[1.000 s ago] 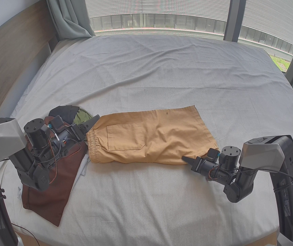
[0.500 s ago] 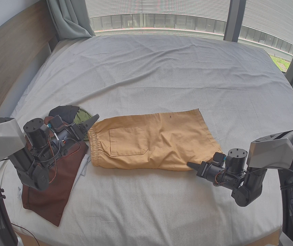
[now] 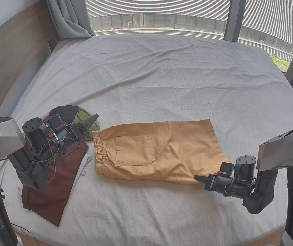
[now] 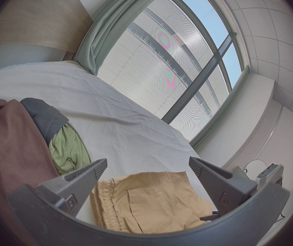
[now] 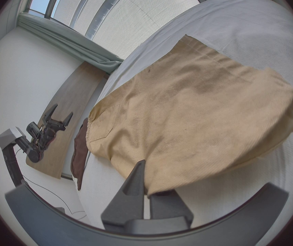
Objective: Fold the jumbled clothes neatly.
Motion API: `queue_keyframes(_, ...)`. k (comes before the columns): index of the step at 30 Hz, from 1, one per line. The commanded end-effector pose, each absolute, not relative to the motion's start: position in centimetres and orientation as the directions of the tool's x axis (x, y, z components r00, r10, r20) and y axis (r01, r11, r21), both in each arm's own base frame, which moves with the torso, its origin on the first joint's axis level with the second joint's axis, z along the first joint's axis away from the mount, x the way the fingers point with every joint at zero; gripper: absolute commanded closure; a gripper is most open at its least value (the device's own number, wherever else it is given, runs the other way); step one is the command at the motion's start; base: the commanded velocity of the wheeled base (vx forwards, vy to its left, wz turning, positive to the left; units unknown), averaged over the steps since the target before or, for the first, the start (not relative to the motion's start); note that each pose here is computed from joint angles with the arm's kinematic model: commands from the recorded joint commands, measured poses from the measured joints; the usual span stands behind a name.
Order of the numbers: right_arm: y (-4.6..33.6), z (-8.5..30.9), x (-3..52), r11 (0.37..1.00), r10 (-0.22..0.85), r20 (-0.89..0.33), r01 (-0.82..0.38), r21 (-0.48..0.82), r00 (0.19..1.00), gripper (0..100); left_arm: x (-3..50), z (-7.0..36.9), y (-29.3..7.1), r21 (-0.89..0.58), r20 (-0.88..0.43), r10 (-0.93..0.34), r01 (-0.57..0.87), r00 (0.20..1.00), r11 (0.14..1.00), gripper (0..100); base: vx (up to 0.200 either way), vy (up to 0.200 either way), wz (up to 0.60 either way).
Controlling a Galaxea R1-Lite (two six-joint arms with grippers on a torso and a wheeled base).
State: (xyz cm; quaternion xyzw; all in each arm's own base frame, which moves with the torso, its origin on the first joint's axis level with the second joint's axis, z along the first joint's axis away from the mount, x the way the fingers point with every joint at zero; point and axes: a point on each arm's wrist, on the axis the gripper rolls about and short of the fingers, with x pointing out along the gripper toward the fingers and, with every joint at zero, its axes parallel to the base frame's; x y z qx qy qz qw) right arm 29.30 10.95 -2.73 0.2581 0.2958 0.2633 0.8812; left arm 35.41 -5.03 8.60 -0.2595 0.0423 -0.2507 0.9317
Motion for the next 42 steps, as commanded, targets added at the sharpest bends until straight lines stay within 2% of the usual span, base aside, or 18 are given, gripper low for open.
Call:
queue_keyframes(1,10.2,-1.7,27.5,0.745,0.611,-0.409,-0.318,0.586,0.678,100,35.3,8.8,-5.2,-0.497,0.054,-0.495,0.454,0.867,0.74,0,0.0,0.0,0.0)
queue_keyframes(6,9.9,-2.4,26.7,0.762,0.599,-0.452,-0.298,0.575,0.661,100,35.1,9.0,-5.2,-0.497,0.058,-0.523,0.479,0.85,0.724,0,0.0,0.0,0.0)
queue_keyframes(15,9.9,-2.5,26.7,0.769,0.589,-0.457,-0.288,0.571,0.667,100,35.2,8.7,-5.1,-0.495,0.051,-0.526,0.479,0.849,0.725,0,0.0,0.0,0.0)
queue_keyframes(23,9.8,-2.4,26.8,0.769,0.587,-0.455,-0.287,0.571,0.669,100,34.5,8.4,-4.9,-0.494,0.031,-0.58,0.517,0.814,0.7,0,0.0,0.0,0.0)
queue_keyframes(28,9.8,-2.4,26.8,0.769,0.588,-0.454,-0.287,0.572,0.67,100,34.5,7.7,-5.0,-0.438,0.009,-0.588,0.532,0.809,0.725,0,0.0,0.0,0.0)
queue_keyframes(38,9.7,-2.4,26.8,0.769,0.587,-0.454,-0.286,0.572,0.671,100,34.0,7.2,-5.2,-0.435,-0.015,-0.607,0.541,0.795,0.719,0,0.0,0.0,0.0)
queue_keyframes(39,9.7,-2.4,26.8,0.77,0.586,-0.454,-0.286,0.571,0.672,0,34.0,7.1,-5.2,-0.437,-0.017,-0.608,0.541,0.794,0.719,0,0.0,0.0,0.0)
queue_keyframes(42,9.6,-2.4,26.8,0.771,0.585,-0.455,-0.284,0.571,0.672,0,34.0,7.1,-5.2,-0.438,-0.018,-0.618,0.549,0.786,0.712,0,0.0,0.0,0.0)
